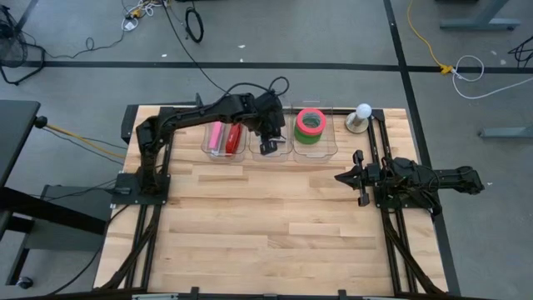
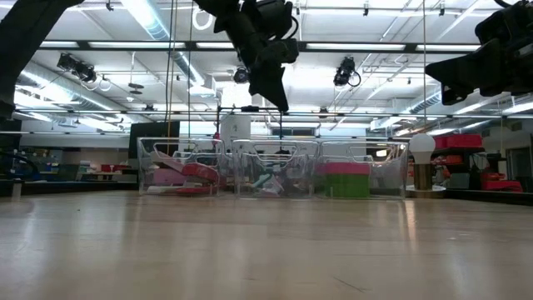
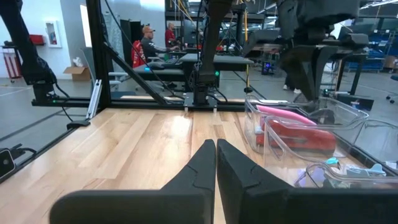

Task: Pick and place Stapler, Stapler remover, tape
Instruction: Return to Home Position

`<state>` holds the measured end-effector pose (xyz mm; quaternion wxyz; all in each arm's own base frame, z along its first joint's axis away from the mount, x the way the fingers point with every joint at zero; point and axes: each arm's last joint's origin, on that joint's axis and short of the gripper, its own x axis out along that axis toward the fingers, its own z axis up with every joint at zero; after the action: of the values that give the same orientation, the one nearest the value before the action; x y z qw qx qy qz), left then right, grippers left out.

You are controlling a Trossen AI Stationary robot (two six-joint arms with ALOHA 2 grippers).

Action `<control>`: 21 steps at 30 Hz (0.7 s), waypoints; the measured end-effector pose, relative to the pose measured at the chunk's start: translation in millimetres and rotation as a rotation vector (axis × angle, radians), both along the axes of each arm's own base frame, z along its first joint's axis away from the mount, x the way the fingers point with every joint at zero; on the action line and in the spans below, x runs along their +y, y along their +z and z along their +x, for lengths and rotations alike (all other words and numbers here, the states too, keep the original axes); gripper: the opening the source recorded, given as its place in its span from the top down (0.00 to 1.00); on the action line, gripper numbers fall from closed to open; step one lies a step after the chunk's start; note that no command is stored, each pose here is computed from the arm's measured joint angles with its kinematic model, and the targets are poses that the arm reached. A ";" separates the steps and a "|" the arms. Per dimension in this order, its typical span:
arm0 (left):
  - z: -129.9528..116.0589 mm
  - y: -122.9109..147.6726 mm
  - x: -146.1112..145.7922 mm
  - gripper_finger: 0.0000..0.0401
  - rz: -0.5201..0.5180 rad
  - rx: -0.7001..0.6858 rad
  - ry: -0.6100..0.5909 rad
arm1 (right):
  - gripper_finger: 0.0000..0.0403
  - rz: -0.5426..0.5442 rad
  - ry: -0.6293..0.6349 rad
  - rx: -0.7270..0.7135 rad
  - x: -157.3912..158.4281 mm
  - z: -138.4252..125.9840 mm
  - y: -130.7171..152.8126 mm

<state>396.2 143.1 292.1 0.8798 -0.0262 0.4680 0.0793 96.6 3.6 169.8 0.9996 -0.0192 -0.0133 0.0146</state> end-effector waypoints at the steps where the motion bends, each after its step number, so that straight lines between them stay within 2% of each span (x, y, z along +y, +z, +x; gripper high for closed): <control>1: 0.2 0.1 -0.1 0.98 -0.004 -0.003 -0.001 | 0.96 0.000 0.000 0.000 0.0 0.0 0.0; 11: -9.4 -3.9 -7.0 0.99 -0.084 0.091 -0.036 | 0.96 0.000 0.000 0.000 0.0 0.0 0.0; 21: -12.6 15.9 -31.5 1.00 -0.090 0.037 -0.139 | 0.96 0.000 0.000 -0.001 0.0 0.0 0.1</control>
<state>383.6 111.6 308.0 0.8724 -0.0318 0.4878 -0.0027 96.6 3.6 169.9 0.9996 -0.0193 -0.0137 0.0146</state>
